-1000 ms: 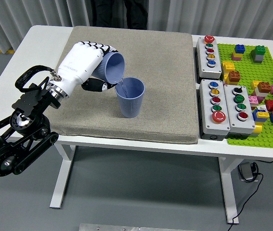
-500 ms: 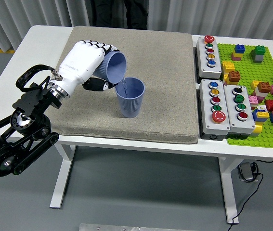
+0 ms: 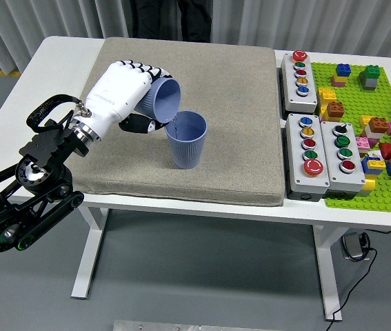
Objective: Pick cup pour cup place
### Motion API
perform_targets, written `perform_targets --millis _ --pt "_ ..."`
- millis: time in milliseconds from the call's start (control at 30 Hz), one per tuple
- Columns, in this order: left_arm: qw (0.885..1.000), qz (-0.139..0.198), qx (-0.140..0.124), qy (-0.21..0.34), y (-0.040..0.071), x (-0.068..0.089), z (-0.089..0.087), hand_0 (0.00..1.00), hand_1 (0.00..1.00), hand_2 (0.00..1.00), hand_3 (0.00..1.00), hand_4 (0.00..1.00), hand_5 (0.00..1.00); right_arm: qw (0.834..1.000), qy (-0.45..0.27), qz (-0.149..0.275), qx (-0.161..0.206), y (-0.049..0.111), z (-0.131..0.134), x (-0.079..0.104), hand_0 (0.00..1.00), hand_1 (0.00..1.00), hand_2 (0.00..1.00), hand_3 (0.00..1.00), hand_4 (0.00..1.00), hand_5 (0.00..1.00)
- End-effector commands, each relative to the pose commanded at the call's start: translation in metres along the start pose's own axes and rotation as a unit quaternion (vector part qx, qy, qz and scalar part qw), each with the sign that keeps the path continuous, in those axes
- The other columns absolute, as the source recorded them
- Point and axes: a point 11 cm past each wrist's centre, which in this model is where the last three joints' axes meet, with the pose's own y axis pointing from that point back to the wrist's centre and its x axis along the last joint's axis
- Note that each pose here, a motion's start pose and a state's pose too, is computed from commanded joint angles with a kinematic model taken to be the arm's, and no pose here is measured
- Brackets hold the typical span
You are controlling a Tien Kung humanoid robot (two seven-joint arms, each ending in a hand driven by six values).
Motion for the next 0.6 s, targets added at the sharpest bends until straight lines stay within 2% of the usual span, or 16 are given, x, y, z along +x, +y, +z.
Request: perform_targets --millis 600 --pt "1.000 0.001 -0.011 -0.025 -0.0069 0.0082 0.0024 0.556 0.505 0.530 0.518 0.797 0.160 1.000 -0.003 0.000 0.003 0.0004 -0.0034 0.0002 0.701 0.644 0.601 0.598 0.003 0.313"
